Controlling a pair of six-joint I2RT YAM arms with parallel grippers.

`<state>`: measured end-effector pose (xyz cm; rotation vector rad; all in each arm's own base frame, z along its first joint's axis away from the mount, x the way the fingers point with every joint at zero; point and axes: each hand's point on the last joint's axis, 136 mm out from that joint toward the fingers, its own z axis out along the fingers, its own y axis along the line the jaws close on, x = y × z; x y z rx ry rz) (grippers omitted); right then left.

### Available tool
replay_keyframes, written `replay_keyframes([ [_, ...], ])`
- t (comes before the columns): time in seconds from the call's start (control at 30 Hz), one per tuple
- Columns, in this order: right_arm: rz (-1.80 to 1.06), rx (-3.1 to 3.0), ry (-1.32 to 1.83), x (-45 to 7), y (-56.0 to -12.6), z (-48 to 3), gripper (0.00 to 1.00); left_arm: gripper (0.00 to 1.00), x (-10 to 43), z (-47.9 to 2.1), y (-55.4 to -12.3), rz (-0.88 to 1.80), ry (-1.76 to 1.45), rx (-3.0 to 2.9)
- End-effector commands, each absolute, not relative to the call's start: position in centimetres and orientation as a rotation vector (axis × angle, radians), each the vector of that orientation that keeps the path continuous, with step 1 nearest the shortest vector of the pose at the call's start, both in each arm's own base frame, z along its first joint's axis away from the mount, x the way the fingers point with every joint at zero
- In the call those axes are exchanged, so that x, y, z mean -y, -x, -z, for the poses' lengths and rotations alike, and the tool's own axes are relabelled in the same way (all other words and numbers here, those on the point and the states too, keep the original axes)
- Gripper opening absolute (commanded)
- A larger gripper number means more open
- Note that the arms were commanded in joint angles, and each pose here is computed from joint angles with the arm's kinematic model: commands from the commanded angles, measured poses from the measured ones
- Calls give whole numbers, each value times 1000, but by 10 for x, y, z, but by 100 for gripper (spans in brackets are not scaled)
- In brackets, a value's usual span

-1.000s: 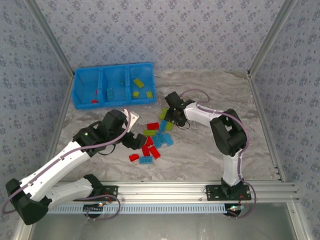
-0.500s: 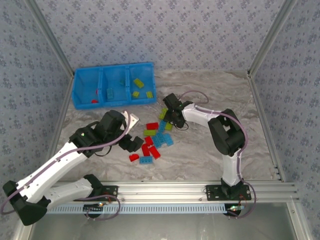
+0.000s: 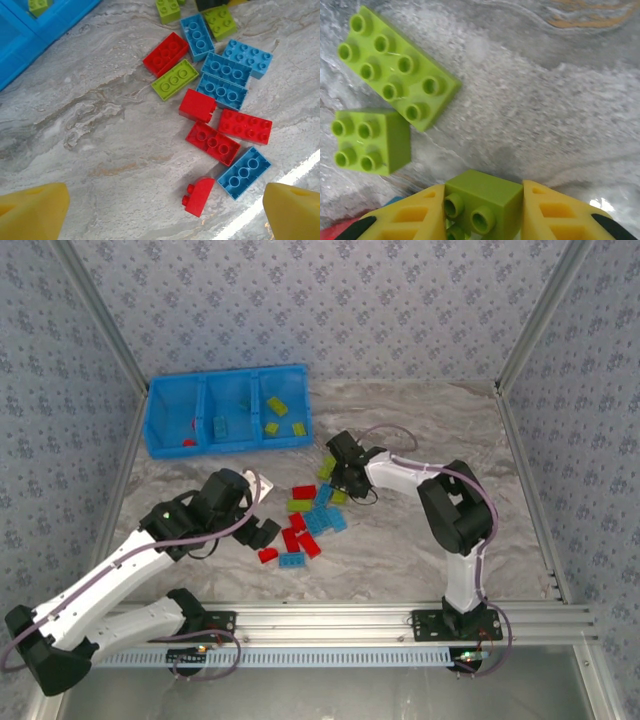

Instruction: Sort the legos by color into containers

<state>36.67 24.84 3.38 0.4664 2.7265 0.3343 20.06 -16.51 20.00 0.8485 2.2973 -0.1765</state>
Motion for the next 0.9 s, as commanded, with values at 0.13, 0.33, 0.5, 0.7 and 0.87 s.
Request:
replay_keyframes([
  [0.13,-285,-2495,-255,-237,-369,-132,17,99,144,-219,-208,84,-750,-2223],
  [0.33,-347,-2247,96,-296,-394,-210,17,99,120,-236,-219,100,-557,-2173],
  [0.5,-289,-2099,238,-342,-449,-237,18,99,102,-238,-229,94,-446,-2170],
  [0.7,-106,-2009,299,-377,-520,-227,18,99,98,-234,-234,92,-419,-2194],
  [0.87,-54,-1992,342,-395,-555,-207,24,99,95,-231,-235,73,-415,-2200],
])
